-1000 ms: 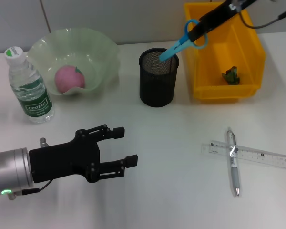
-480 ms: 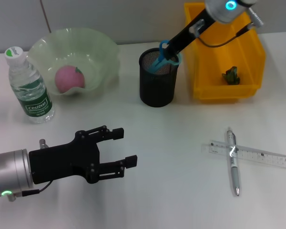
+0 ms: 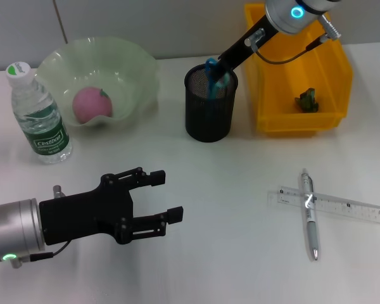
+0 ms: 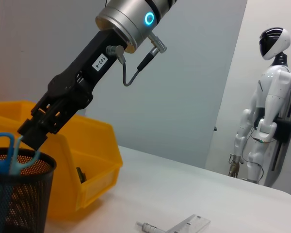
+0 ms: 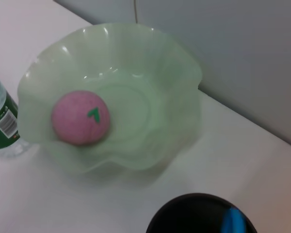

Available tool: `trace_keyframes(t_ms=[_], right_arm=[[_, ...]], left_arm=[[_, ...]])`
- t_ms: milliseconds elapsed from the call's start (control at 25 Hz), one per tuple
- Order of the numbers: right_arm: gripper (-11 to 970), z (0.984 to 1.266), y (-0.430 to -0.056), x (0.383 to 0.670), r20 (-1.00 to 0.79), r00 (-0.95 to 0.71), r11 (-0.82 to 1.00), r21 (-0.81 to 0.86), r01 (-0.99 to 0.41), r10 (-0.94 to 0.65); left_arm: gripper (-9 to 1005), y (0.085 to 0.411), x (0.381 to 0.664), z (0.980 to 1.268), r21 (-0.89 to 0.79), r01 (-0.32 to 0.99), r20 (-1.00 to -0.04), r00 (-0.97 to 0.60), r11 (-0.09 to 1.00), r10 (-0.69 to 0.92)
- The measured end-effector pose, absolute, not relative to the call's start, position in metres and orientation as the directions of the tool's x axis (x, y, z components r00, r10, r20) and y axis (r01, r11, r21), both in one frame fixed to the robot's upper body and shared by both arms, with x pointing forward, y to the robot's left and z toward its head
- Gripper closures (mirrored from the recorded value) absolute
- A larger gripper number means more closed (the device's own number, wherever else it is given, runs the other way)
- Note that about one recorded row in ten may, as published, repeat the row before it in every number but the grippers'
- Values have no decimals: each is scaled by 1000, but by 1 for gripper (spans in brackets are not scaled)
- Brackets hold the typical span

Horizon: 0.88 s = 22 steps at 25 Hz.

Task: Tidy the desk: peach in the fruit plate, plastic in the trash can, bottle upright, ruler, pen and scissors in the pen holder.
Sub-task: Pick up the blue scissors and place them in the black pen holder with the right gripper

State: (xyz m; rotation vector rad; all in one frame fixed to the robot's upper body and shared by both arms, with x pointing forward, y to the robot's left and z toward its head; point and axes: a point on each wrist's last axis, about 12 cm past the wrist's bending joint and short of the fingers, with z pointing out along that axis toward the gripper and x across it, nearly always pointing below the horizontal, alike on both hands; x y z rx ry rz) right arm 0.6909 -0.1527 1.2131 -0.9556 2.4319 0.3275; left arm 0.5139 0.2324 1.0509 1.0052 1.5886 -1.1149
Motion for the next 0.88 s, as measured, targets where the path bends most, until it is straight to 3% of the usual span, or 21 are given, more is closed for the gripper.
trace_keyframes(t_ms=[600, 880], right_arm=[[225, 1219, -159, 675, -618, -587, 708, 68, -703, -523], [226, 1225, -187, 642, -705, -533, 634, 151, -758, -469]], left_arm=[[198, 235, 512, 1049, -213, 941, -962, -249, 262, 111], [197, 236, 511, 1048, -217, 940, -961, -253, 265, 110]])
